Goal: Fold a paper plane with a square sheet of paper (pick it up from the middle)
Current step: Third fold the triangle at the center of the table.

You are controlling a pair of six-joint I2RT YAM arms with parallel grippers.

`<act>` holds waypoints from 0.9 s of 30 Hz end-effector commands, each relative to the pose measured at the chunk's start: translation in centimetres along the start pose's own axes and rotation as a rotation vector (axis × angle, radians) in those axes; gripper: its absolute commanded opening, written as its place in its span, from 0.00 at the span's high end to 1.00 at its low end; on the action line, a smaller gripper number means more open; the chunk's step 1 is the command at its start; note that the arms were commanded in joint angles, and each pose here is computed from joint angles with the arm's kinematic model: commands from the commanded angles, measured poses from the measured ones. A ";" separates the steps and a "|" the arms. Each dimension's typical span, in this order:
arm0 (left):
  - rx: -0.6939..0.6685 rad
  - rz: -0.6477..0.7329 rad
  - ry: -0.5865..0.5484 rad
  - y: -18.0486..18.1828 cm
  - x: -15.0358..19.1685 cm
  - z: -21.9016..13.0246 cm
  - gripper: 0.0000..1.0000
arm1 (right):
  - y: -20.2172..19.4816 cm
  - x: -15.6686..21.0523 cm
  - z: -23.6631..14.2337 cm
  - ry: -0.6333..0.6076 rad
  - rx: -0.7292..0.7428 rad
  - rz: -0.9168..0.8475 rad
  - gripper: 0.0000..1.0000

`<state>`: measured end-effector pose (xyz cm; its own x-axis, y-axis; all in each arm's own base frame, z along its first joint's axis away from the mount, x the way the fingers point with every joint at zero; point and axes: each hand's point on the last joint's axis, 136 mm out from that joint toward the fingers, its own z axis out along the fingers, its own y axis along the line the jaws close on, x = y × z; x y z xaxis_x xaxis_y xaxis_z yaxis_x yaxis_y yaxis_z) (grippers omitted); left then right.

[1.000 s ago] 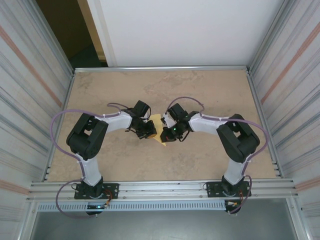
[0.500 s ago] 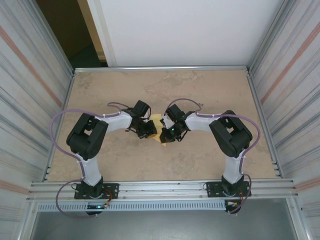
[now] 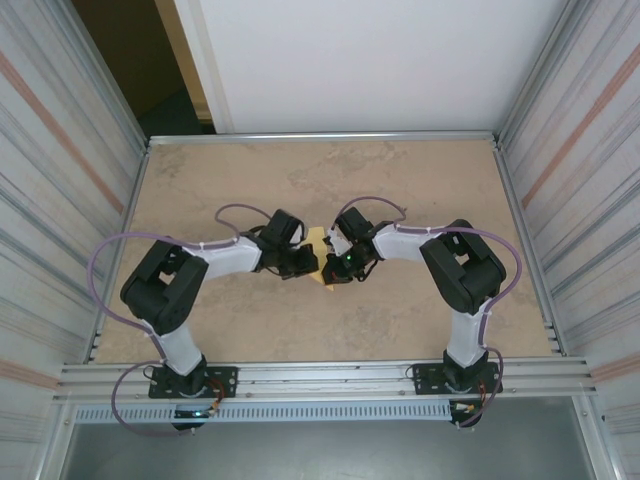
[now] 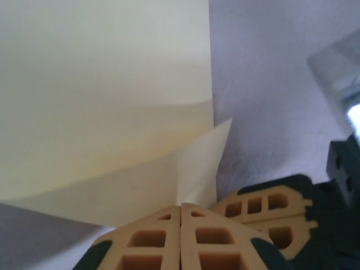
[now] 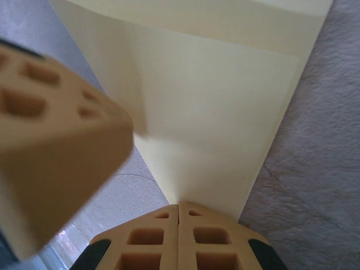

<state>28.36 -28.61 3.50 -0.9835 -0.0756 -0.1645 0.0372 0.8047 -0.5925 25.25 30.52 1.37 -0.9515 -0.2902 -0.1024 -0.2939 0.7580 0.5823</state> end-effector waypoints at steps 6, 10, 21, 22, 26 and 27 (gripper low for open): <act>0.008 0.016 -0.004 0.1 0.0 0.9 0.95 | -3.1 2.6 1.1 0.083 0.096 0.090 1.00; -0.002 0.011 0.008 0.5 0.2 1.4 0.95 | -3.2 2.7 1.1 0.087 0.099 0.094 1.00; -0.059 -0.036 -0.003 4.7 0.2 0.9 0.95 | -4.3 4.6 1.6 0.154 0.151 0.121 1.00; -0.059 -0.041 -0.008 5.1 0.0 0.7 0.95 | -4.4 4.8 1.6 0.160 0.153 0.126 1.00; -0.059 -0.071 -0.035 6.9 -1.1 -0.1 0.95 | -5.0 5.3 1.7 0.171 0.159 0.148 1.00; -0.060 -0.078 -0.041 7.3 -1.4 -0.2 0.95 | -5.0 5.3 1.7 0.172 0.160 0.150 1.00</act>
<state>29.28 -26.59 1.74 -0.9846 -0.1046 -0.1403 0.0118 0.7603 -0.6495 25.12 30.58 1.21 -0.9514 -0.2928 -0.0957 -0.2918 0.7571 0.5844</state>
